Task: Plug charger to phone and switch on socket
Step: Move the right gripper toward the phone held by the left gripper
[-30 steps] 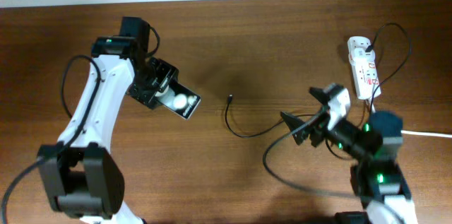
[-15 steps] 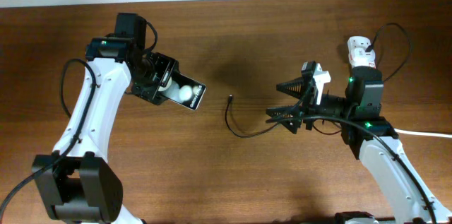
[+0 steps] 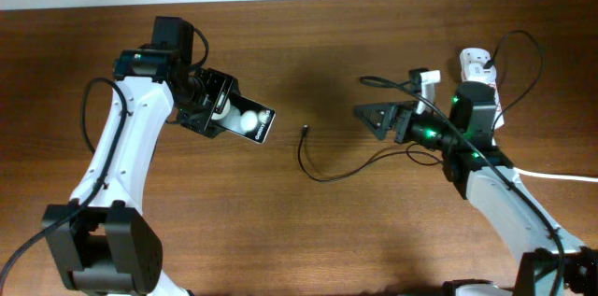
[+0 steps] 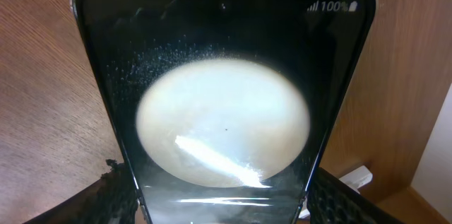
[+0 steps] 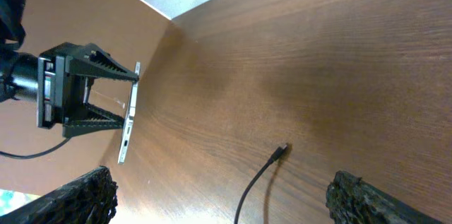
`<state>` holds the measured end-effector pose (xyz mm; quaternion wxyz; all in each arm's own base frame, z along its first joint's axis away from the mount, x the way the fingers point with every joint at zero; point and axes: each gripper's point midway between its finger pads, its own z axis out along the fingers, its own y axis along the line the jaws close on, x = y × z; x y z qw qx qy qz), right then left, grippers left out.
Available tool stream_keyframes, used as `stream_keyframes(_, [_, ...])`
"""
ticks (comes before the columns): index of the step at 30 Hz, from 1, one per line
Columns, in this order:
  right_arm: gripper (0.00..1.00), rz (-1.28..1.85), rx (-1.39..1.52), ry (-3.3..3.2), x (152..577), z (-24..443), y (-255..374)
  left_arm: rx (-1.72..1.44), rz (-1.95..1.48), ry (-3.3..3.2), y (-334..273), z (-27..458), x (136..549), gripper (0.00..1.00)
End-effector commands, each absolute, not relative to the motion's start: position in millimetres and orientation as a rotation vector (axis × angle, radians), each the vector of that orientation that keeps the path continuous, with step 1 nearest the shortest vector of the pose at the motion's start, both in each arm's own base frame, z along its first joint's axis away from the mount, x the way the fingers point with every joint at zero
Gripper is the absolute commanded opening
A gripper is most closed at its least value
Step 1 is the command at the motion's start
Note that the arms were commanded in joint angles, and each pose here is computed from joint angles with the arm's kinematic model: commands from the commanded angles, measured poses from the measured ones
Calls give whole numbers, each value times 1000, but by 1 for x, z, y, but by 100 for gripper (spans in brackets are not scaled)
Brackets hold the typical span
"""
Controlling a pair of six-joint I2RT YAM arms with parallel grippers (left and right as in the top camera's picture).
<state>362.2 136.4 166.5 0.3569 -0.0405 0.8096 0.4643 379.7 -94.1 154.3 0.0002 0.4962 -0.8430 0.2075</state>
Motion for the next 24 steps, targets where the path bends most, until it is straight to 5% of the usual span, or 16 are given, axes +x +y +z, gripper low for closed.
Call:
stream_keyframes(1, [100,1181,-29,2142,370,156,150,1566,729,-2658,-98,173,383,0])
stream_keyframes(24, [85,1410,171,2085,378,163,234,1561,782,-2600,-106,176,382,0])
